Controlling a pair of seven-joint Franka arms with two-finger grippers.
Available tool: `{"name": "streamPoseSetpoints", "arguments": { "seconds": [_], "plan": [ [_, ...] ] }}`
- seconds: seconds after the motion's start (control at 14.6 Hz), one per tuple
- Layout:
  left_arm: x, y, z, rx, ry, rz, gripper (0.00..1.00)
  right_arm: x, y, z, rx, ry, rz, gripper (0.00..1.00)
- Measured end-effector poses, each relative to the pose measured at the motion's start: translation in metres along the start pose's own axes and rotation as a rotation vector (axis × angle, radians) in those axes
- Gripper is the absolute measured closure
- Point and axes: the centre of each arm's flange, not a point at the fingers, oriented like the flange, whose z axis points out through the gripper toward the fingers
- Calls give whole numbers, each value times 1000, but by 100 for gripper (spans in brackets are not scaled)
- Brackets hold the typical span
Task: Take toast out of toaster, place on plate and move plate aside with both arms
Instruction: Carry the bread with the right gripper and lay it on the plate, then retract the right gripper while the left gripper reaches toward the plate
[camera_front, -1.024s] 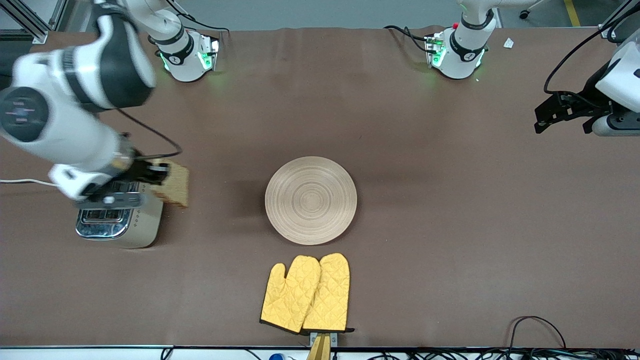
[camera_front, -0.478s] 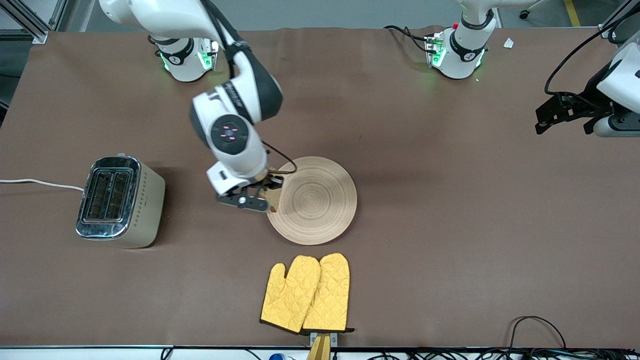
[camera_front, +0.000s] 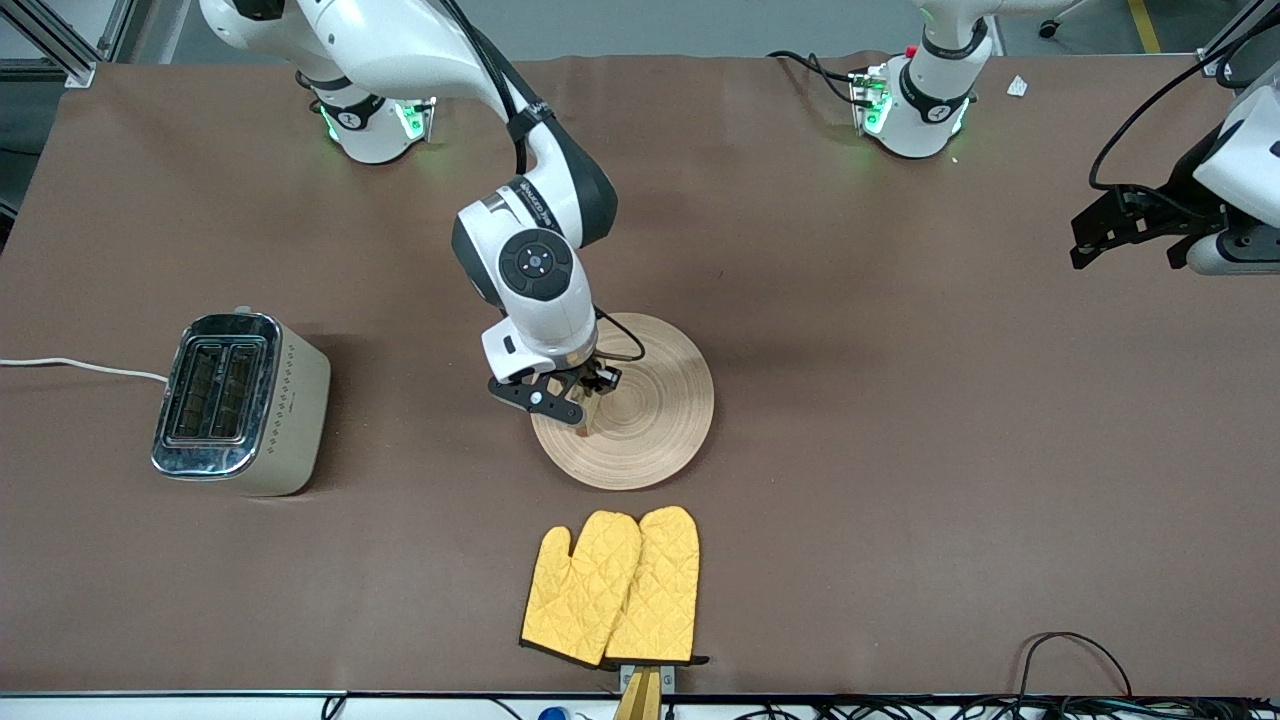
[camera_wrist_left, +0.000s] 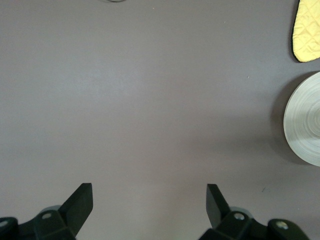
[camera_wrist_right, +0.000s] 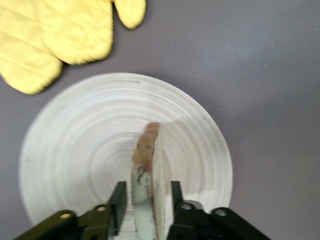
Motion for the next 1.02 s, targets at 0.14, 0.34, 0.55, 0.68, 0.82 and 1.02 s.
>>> {"name": "streamPoseSetpoints", "arguments": {
  "seconds": [0.14,0.34,0.55,0.68,0.82,1.02],
  "plan": [
    [0,0,0,0,0,0,0,0,-9,-16,31,18,4,29],
    [2,2,4,-25,-10,0,0,24,-3,-40,58,54,23,2],
    [15,3,23,-139,-37,-21,0,92,49,-77,52,70,-45,0],
    [31,1,48,-221,-58,-44,0,151,120,-110,20,41,-93,0],
    [50,9,79,-305,-80,-55,0,198,199,-140,1,7,-150,0],
    [79,37,140,-448,-123,-56,0,244,300,-163,-12,-37,-198,0]
  ]
}}
